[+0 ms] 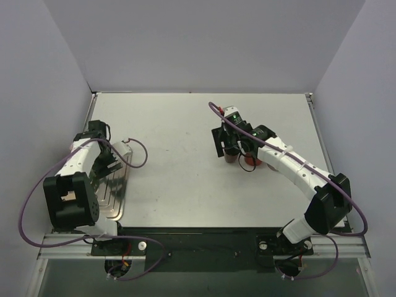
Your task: Turn the mug right side up
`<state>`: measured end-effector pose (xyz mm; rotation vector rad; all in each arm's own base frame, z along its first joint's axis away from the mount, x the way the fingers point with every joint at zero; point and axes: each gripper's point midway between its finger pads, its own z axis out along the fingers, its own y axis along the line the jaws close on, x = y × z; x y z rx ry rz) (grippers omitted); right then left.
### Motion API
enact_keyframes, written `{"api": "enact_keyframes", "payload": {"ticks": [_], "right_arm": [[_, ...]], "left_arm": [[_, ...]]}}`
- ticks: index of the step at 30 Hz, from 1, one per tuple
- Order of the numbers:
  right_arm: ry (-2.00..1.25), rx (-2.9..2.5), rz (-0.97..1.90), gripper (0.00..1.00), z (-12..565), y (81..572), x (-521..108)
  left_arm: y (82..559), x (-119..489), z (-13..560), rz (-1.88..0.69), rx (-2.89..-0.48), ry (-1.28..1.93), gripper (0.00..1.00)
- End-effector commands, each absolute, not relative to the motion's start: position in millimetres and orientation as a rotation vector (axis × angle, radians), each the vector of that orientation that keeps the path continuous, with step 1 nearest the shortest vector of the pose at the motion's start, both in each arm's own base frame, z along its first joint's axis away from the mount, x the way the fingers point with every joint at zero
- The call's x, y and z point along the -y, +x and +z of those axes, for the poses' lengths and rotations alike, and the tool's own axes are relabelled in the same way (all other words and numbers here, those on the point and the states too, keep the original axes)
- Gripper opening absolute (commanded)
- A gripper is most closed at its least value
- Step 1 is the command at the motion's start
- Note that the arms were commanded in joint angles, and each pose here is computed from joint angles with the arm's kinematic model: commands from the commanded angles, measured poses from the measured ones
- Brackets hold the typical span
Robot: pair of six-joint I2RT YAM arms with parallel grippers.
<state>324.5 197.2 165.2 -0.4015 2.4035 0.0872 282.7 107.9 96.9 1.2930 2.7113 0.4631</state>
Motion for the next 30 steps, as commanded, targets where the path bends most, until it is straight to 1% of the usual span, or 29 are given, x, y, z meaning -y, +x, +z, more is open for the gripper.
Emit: {"api": "enact_keyframes", "payload": {"ticks": [1,2,3,6,12,17,18,19,20,21,24,25,26,29,30], "right_arm": [[-0.427,-2.433,-0.050,0.72,160.9,309.8,-180.3],[-0.436,-2.431,-0.051,0.73,161.2,307.2,-183.3],[-0.432,-2.426,-0.052,0.72,163.0,307.6,-183.9],[-0.454,-2.419,-0.061,0.73,163.7,305.2,-191.2],[-0.473,-2.415,-0.112,0.72,164.5,303.8,-189.2],[-0.477,-2.414,-0.122,0.72,164.9,302.3,-187.1],[-0.476,-2.412,-0.127,0.72,165.4,302.1,-185.8],[-0.478,-2.413,-0.129,0.72,165.7,300.8,-185.0],[-0.474,-2.409,-0.131,0.72,166.8,300.9,-183.7],[-0.473,-2.404,-0.135,0.72,168.8,299.8,-182.8],[-0.468,-2.389,-0.135,0.72,174.8,298.1,-181.8],[-0.468,-2.375,-0.130,0.72,180.0,296.8,-182.8],[-0.472,-2.368,-0.125,0.72,182.5,295.8,-184.4],[-0.463,-2.323,-0.102,0.72,200.4,290.6,-185.3],[-0.471,-2.311,-0.088,0.72,204.8,287.6,-188.5]], "left_arm": [[295.8,-136.5,96.0,0.598,-2.644,1.483,0.86],[299.9,-140.3,92.6,0.607,-2.645,1.476,0.82],[302.2,-141.7,91.2,0.609,-2.647,1.471,0.81],[310.8,-144.4,82.4,0.620,-2.642,1.471,0.78],[310.8,-151.0,57.5,0.596,-2.699,1.510,0.71],[309.4,-149.0,46.5,0.552,-2.748,1.490,0.42],[310.4,-145.2,47.5,0.527,-2.740,1.487,0.33],[306.7,-140.9,50.4,0.497,-2.746,1.490,0.28],[308.9,-136.0,53.9,0.463,-2.728,1.479,0.12],[307.1,-130.1,61.0,0.439,-2.721,1.473,0.00],[310.7,-106.3,82.5,0.327,-2.658,1.440,0.00],[305.5,-97.1,91.3,0.290,-2.650,1.433,0.00],[311.5,-84.6,100.5,0.252,-2.602,1.427,0.00],[309.1,-53.9,133.9,0.156,-2.536,1.355,0.00],[316.6,-36.4,149.2,0.102,-2.493,1.288,0.00]]}}
